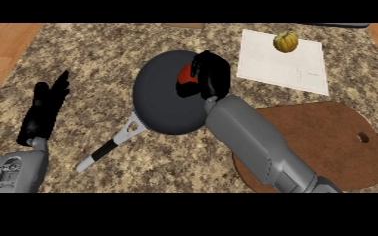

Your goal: Pick the bell pepper from the cutting board and place it in the pan

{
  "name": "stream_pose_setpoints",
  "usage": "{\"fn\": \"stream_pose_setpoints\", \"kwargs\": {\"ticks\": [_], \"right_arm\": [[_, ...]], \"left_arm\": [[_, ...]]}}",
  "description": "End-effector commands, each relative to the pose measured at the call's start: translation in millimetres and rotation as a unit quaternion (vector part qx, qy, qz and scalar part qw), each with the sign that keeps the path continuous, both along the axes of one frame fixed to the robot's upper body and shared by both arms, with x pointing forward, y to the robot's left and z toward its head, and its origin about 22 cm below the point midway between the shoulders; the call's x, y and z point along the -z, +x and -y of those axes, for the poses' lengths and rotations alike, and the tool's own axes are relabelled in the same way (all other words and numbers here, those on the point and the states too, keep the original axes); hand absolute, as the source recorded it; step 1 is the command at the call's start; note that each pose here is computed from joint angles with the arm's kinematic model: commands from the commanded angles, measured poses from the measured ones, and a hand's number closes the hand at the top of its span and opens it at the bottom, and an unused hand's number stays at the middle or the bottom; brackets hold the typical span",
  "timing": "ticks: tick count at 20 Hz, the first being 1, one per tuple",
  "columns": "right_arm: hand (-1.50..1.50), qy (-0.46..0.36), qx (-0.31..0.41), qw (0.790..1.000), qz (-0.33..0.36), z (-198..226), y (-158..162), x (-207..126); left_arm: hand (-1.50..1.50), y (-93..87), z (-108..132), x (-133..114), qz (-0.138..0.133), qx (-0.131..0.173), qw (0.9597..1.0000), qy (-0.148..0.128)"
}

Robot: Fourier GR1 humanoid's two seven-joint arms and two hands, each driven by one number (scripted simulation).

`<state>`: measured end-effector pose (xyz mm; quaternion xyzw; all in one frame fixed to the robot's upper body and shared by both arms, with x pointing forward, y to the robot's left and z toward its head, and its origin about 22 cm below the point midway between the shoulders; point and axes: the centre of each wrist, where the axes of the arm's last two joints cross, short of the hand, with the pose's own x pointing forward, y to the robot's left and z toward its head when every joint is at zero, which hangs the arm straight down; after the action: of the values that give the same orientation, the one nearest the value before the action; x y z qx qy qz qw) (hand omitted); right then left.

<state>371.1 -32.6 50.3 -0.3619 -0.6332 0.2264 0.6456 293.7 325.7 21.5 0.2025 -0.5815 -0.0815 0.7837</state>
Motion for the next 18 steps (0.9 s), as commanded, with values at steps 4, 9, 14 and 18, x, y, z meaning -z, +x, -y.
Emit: {"fn": "stream_pose_setpoints", "kwargs": {"ticks": [4, 9, 14, 18], "right_arm": [[-1.50, 0.075, 0.007, 0.997, -0.034, 8, 10, 8], [-1.50, 0.086, -0.005, 0.996, -0.002, 6, 14, 7], [-1.50, 0.136, 0.009, 0.989, 0.064, 11, 14, 7], [-1.50, 0.165, 0.032, 0.980, 0.107, 9, 16, 2]], "left_arm": [[0.00, 6.6, 10, -2, 0.007, 0.021, 0.9997, 0.001], [0.00, 22.4, 30, -12, 0.016, 0.036, 0.9992, 0.007], [0.00, 10.0, 4, -4, 0.010, 0.023, 0.9996, 0.009], [0.00, 8.8, 18, 5, 0.006, 0.027, 0.9996, 0.002]]}}
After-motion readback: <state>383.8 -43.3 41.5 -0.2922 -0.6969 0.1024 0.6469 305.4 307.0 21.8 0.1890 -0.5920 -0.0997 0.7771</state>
